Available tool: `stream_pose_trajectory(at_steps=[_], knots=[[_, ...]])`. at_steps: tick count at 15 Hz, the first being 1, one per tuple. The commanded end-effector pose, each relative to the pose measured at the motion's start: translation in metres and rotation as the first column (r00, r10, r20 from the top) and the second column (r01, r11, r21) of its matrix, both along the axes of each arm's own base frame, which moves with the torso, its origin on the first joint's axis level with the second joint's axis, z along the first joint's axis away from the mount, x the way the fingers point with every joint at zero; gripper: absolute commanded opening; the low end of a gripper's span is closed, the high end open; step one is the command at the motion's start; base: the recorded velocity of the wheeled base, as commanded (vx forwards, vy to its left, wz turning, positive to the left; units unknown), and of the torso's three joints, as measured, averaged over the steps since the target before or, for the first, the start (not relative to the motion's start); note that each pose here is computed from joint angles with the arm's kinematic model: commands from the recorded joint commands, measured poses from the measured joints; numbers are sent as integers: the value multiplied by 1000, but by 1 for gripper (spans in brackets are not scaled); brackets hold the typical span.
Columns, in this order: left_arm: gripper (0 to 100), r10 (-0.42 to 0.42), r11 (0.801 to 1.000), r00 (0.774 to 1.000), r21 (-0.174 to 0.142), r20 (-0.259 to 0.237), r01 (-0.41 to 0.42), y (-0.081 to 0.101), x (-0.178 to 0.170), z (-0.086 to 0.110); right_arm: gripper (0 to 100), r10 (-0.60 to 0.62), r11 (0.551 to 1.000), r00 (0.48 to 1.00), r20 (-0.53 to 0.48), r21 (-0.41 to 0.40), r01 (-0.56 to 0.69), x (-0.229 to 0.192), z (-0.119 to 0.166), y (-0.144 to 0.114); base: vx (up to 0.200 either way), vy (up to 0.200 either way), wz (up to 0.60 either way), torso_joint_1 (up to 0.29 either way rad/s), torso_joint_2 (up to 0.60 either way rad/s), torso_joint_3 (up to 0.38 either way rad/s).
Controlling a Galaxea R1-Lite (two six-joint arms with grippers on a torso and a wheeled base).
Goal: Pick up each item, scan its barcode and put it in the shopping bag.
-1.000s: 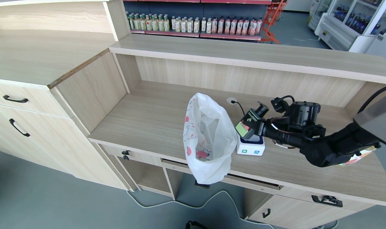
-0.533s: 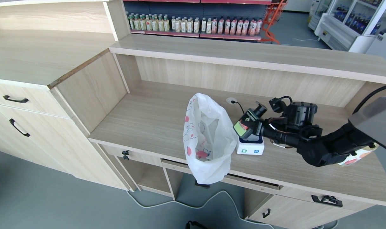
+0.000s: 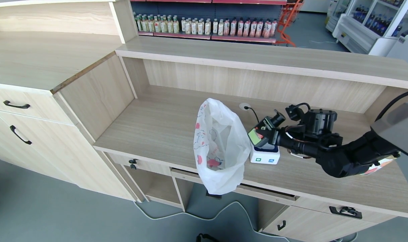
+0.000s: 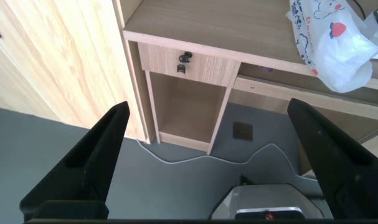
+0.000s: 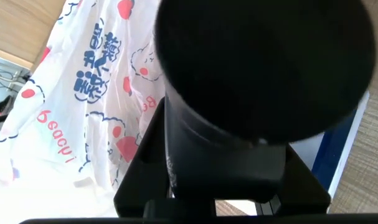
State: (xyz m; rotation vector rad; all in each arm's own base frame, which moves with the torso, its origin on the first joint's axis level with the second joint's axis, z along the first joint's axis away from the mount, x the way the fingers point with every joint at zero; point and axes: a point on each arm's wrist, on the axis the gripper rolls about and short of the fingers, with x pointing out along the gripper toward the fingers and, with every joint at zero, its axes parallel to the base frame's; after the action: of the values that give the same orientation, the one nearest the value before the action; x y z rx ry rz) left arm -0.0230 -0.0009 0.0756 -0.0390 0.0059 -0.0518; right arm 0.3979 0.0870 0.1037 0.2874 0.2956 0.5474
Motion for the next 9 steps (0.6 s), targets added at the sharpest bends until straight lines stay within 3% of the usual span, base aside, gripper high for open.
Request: stream_pose_trajectory(at_steps=[1,3,4,5,6,7,9], knots=[[100,0,1000,1000,-1,0,0,0,0,0,0,-5,1000,1000,9,1,5,-5,6,-3,0,0,0,0,0,0],[100,0,1000,1000,-1,0,0,0,0,0,0,-8,1000,998,69,4,7,-23,34,-7,0,0,0,0,0,0],[100,0,1000,1000,-1,0,0,0,0,0,0,-15,997,989,149,-77,26,-42,52,-17,0,0,0,0,0,0],[100,0,1000,1000,1,0,0,0,0,0,0,-14,971,968,250,-229,73,-63,62,-37,0,0,0,0,0,0],[100,0,1000,1000,-1,0,0,0,0,0,0,5,920,945,327,-372,123,-86,66,-54,0,0,0,0,0,0],[100,0,1000,1000,-1,0,0,0,0,0,0,12,869,923,386,-461,181,-108,68,-70,0,0,0,0,0,0],[100,0,1000,1000,-1,0,0,0,0,0,0,-26,818,899,436,-508,270,-141,78,-90,0,0,0,0,0,0]])
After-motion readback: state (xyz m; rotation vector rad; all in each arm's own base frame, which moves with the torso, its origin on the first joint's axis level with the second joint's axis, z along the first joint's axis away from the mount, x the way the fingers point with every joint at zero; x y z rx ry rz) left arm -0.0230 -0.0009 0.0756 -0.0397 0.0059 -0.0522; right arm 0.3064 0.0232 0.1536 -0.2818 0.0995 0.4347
